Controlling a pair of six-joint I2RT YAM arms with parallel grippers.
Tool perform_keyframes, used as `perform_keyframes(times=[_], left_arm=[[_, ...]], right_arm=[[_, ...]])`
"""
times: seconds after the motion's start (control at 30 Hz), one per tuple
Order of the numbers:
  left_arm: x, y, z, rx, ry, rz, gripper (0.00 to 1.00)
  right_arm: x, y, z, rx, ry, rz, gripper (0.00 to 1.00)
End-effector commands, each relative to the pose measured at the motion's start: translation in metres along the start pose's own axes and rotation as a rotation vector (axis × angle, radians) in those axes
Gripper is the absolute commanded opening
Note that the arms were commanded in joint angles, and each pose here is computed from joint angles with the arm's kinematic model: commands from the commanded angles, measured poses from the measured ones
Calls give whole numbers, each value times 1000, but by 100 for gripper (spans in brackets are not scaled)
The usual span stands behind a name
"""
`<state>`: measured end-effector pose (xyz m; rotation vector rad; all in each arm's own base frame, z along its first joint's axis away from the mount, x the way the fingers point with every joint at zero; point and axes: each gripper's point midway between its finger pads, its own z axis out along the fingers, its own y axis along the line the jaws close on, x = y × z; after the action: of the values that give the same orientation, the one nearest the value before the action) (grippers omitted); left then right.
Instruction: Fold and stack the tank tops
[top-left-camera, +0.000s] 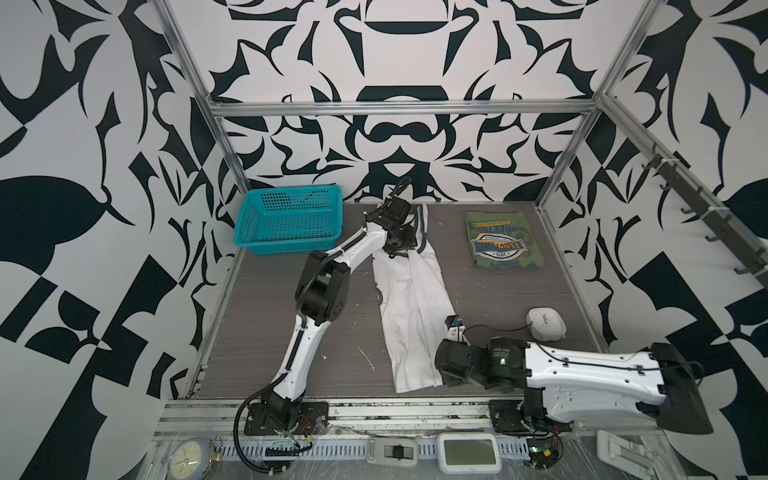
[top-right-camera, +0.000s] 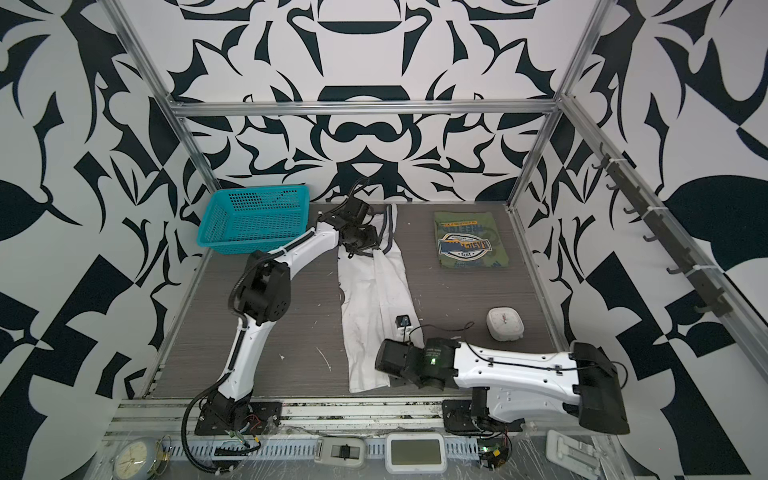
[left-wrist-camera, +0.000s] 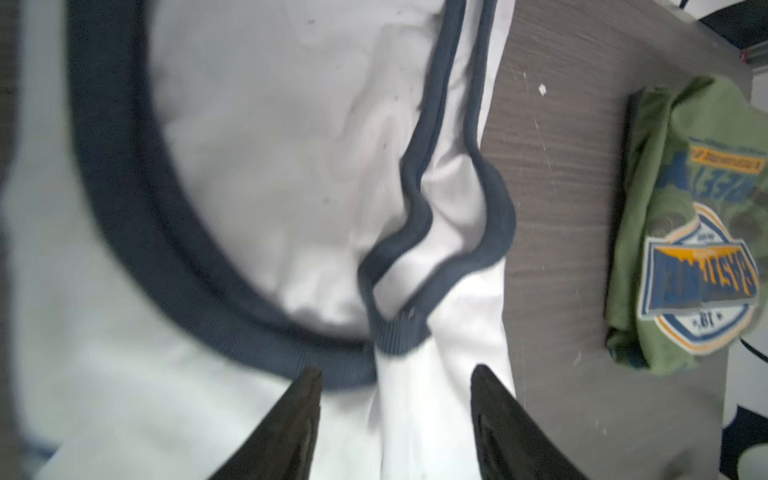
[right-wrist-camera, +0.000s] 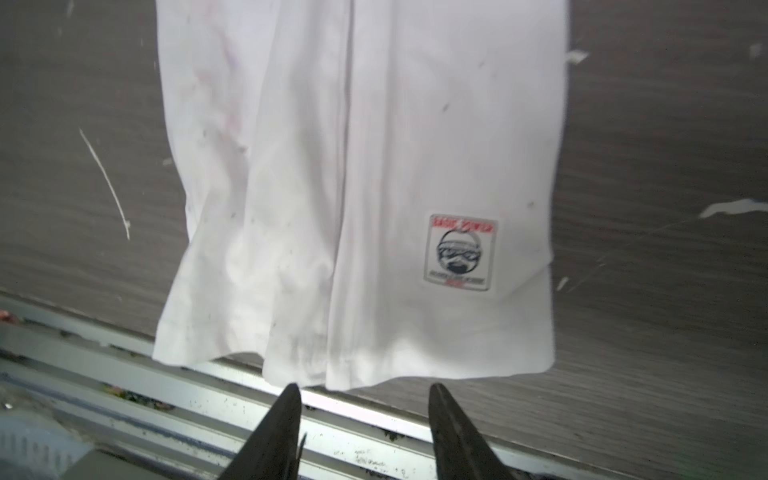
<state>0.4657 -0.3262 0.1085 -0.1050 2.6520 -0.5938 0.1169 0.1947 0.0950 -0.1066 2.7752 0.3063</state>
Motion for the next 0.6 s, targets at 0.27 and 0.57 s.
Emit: perform_keyframes(times=[0.27, 0.57], left_arm=[[155, 57, -104, -91, 26, -23, 66], [289, 76, -125, -111, 165, -41, 68]], right_arm=[[-7, -81, 14, 37, 109, 185, 52], [20, -79, 43, -54, 225, 252, 47]])
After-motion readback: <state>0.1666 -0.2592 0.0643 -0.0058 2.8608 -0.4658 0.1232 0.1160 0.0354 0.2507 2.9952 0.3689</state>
